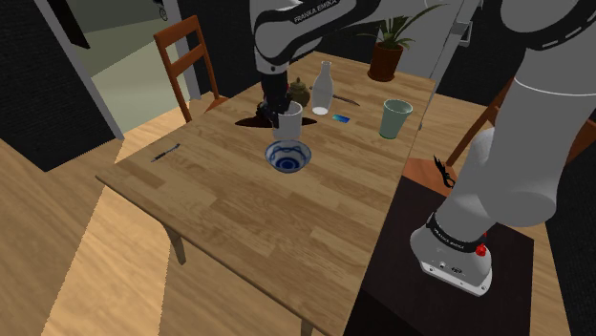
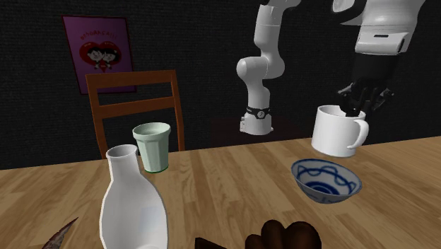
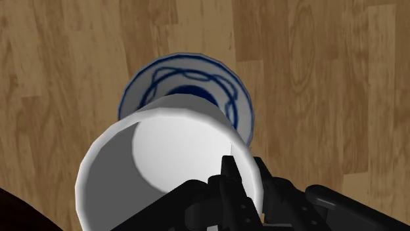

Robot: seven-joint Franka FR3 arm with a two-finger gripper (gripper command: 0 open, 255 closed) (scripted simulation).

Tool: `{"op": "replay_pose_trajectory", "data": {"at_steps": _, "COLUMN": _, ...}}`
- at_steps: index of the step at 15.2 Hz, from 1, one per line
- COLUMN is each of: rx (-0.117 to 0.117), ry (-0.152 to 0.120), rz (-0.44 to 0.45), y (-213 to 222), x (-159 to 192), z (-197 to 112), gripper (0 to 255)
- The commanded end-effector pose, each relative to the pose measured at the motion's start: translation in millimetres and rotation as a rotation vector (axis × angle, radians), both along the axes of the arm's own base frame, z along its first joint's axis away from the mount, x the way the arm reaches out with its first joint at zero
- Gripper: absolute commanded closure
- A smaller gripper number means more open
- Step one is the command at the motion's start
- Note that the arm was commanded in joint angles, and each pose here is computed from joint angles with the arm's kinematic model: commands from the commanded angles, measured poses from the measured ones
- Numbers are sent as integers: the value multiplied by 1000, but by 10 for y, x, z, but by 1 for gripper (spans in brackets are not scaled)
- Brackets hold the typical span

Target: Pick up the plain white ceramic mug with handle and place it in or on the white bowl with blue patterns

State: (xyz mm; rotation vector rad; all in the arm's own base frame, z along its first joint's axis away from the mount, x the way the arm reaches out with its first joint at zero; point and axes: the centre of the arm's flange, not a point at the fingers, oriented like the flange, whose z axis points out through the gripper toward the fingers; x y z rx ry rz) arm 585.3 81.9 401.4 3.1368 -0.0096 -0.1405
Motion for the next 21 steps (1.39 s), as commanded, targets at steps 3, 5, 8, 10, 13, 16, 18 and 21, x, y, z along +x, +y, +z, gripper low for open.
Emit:
{"op": "replay_pose_trajectory", "data": {"at_steps": 3, "rx": 0, "ry": -1, "rz": -1, "y": 13, "x": 6, "z": -208, "gripper": 255}}
{"op": "replay_pose_trajectory", "data": {"at_steps": 5, "rx": 0, "ry": -1, "rz": -1, "y": 13, "x": 6, "z": -314, "gripper": 255}}
{"op": "replay_pose_trajectory", "data": {"at_steps": 8, "rx": 0, "ry": -1, "rz": -1, "y": 13, "x": 6, "z": -472, "gripper": 255}}
{"op": "replay_pose_trajectory", "data": {"at_steps": 10, "rx": 0, "ry": -1, "rz": -1, "y": 13, "x": 6, "z": -578, "gripper": 255}}
{"op": "replay_pose_trajectory", "data": {"at_steps": 13, "rx": 0, "ry": -1, "rz": -1, "y": 13, "x": 6, "z": -736, "gripper": 255}}
{"op": "replay_pose_trajectory", "data": {"at_steps": 16, "rx": 0, "ry": -1, "rz": -1, "y": 13, "x": 6, "z": -810, "gripper": 255}}
{"op": "replay_pose_trajectory", "data": {"at_steps": 18, "rx": 0, "ry": -1, "rz": -1, "y": 13, "x": 6, "z": -810, "gripper": 255}}
{"op": "replay_pose_trajectory", "data": {"at_steps": 21, "rx": 0, "ry": -1, "rz": -1, "y": 13, "x": 6, "z": -810, "gripper": 255}}
